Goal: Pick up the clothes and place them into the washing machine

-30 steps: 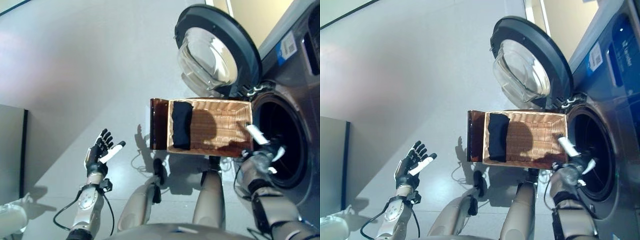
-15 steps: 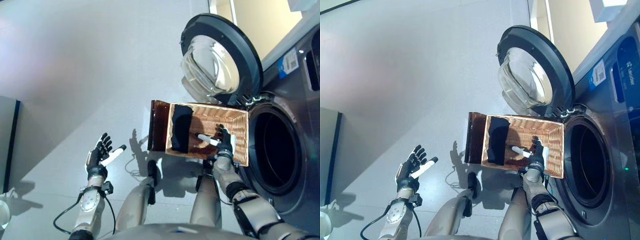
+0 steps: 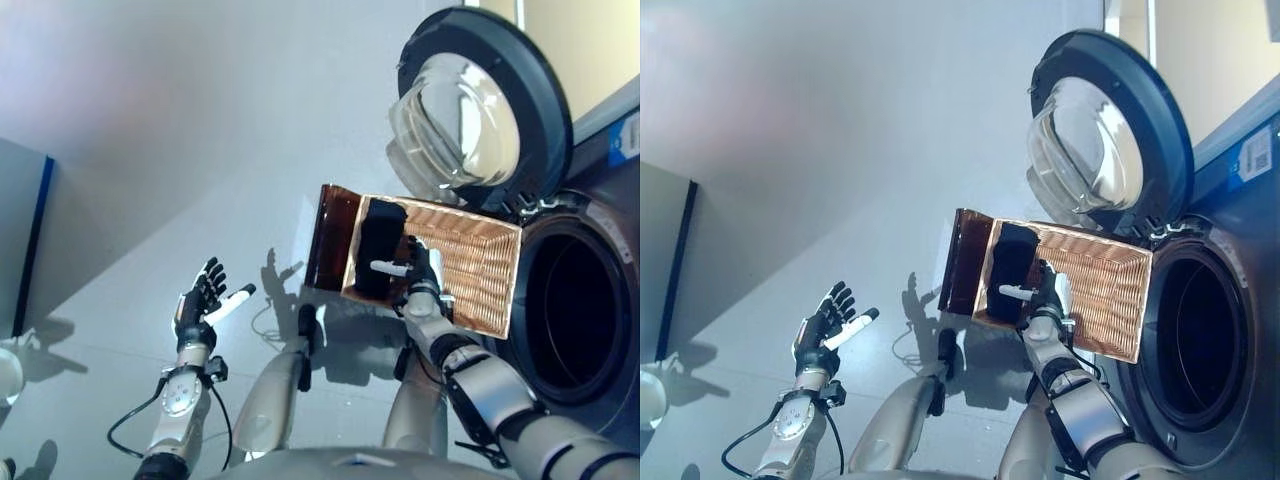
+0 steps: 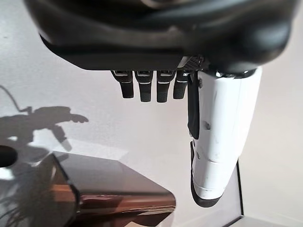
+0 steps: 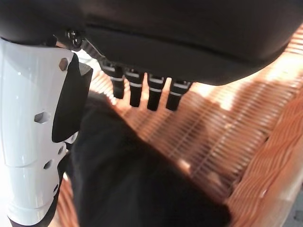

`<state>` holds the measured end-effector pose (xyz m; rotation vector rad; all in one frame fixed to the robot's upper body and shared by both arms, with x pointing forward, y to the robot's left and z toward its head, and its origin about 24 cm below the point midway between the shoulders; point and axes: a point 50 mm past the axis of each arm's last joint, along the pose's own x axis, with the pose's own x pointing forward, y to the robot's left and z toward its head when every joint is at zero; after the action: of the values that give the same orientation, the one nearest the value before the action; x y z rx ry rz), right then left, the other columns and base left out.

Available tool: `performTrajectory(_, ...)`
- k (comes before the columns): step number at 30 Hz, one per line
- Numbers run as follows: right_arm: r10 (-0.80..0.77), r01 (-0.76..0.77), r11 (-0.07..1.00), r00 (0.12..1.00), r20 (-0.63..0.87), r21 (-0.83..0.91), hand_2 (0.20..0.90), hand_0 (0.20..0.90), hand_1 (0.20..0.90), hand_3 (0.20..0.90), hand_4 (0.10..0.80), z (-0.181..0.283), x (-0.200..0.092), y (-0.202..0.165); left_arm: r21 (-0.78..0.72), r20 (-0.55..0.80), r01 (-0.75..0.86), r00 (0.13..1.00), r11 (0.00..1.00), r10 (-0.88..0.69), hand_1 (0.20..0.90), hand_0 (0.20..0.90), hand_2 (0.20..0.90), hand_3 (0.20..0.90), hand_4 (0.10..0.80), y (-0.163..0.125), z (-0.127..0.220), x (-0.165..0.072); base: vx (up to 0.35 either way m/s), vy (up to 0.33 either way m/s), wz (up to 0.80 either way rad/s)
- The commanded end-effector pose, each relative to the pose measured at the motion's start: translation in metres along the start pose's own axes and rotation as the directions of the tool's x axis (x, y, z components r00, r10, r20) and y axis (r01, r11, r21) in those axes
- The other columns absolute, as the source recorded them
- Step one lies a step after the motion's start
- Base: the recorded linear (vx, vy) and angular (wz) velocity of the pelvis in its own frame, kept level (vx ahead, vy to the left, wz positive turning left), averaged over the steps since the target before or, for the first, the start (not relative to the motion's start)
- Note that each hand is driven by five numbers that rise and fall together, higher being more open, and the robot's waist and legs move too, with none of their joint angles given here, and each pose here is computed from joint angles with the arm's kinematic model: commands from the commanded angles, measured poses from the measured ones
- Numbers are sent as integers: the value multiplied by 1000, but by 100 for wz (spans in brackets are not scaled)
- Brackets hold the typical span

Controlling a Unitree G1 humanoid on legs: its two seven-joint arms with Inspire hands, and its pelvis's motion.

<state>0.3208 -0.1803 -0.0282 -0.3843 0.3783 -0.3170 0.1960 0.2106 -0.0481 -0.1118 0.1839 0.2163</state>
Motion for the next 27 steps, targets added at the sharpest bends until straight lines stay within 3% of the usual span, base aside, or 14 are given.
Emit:
performTrajectory(1, 11, -13, 1000, 993, 117, 18, 900, 900, 900, 900, 800, 32, 2, 10, 51, 204, -44, 978, 998, 33, 900, 900, 900, 900, 800, 27, 44, 2, -43, 36, 2)
performTrajectory(27, -67, 49, 989, 990, 127, 140, 900, 900, 900, 900, 800, 59, 10, 6, 60, 255, -53, 966, 997, 36, 900, 900, 900, 900, 800, 32, 58, -3, -22, 16, 0)
